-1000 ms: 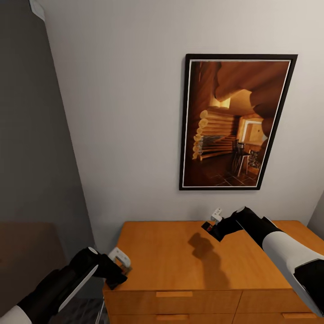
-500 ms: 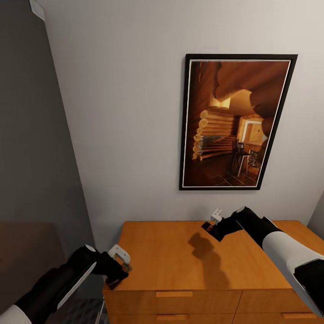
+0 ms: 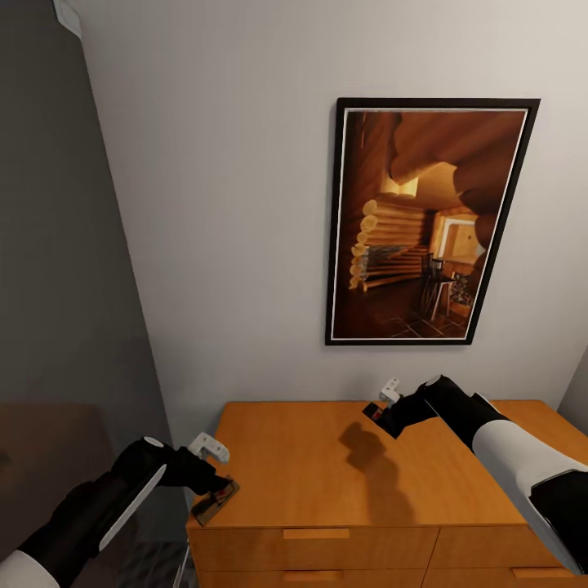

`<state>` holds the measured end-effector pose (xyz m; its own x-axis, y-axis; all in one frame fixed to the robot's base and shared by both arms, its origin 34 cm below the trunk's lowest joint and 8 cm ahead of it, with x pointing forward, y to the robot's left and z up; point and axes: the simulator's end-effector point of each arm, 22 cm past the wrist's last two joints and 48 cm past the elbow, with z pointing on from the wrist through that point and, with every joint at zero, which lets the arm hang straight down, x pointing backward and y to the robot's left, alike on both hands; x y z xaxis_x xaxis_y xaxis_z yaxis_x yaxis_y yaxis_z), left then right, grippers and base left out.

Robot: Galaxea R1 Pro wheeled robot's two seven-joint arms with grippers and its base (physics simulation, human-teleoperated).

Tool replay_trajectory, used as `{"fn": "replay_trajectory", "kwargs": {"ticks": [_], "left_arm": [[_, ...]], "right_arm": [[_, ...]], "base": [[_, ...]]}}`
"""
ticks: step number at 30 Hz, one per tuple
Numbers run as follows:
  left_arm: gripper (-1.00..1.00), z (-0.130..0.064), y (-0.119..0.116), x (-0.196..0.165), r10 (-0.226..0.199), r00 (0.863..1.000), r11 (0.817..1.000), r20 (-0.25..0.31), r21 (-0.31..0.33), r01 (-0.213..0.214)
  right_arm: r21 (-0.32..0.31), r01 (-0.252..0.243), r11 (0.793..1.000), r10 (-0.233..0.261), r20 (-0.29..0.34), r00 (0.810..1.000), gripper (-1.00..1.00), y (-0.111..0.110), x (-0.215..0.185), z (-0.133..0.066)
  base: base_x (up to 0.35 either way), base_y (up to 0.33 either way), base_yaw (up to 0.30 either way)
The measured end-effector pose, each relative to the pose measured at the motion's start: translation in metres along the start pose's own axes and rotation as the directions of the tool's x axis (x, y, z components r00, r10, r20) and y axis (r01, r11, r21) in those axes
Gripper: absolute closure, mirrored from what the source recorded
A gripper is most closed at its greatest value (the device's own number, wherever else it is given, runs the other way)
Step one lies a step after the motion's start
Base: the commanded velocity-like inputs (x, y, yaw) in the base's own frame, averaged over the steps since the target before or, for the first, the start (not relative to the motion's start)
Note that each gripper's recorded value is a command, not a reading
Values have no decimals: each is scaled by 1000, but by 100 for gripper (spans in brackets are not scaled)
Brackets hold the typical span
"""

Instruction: Take the four mousetraps from the cabinet in the bathroom and place them on the bathroom floor. Make sure all four end up on the same floor surface, and ensure that at least two of them are either under or directly next to the same bathroom sink.

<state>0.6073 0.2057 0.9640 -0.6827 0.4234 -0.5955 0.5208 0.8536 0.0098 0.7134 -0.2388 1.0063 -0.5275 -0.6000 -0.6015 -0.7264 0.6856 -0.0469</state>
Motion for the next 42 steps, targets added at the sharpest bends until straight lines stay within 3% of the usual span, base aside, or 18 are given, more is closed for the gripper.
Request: {"fn": "replay_trajectory", "kwargs": {"ticks": [35,42], "left_arm": [[-100,2,-5,1,9,1000,1000,-5,7,-9],[-100,6,-16,-3,6,1000,1000,0,23,-6]], "right_arm": [[-4,3,1000,-3,2,1000,100,3,-2,2],[-4,4,1000,-4,3,1000,100,3,-2,2]], "base": [[0,0,0],[0,0,0]]}}
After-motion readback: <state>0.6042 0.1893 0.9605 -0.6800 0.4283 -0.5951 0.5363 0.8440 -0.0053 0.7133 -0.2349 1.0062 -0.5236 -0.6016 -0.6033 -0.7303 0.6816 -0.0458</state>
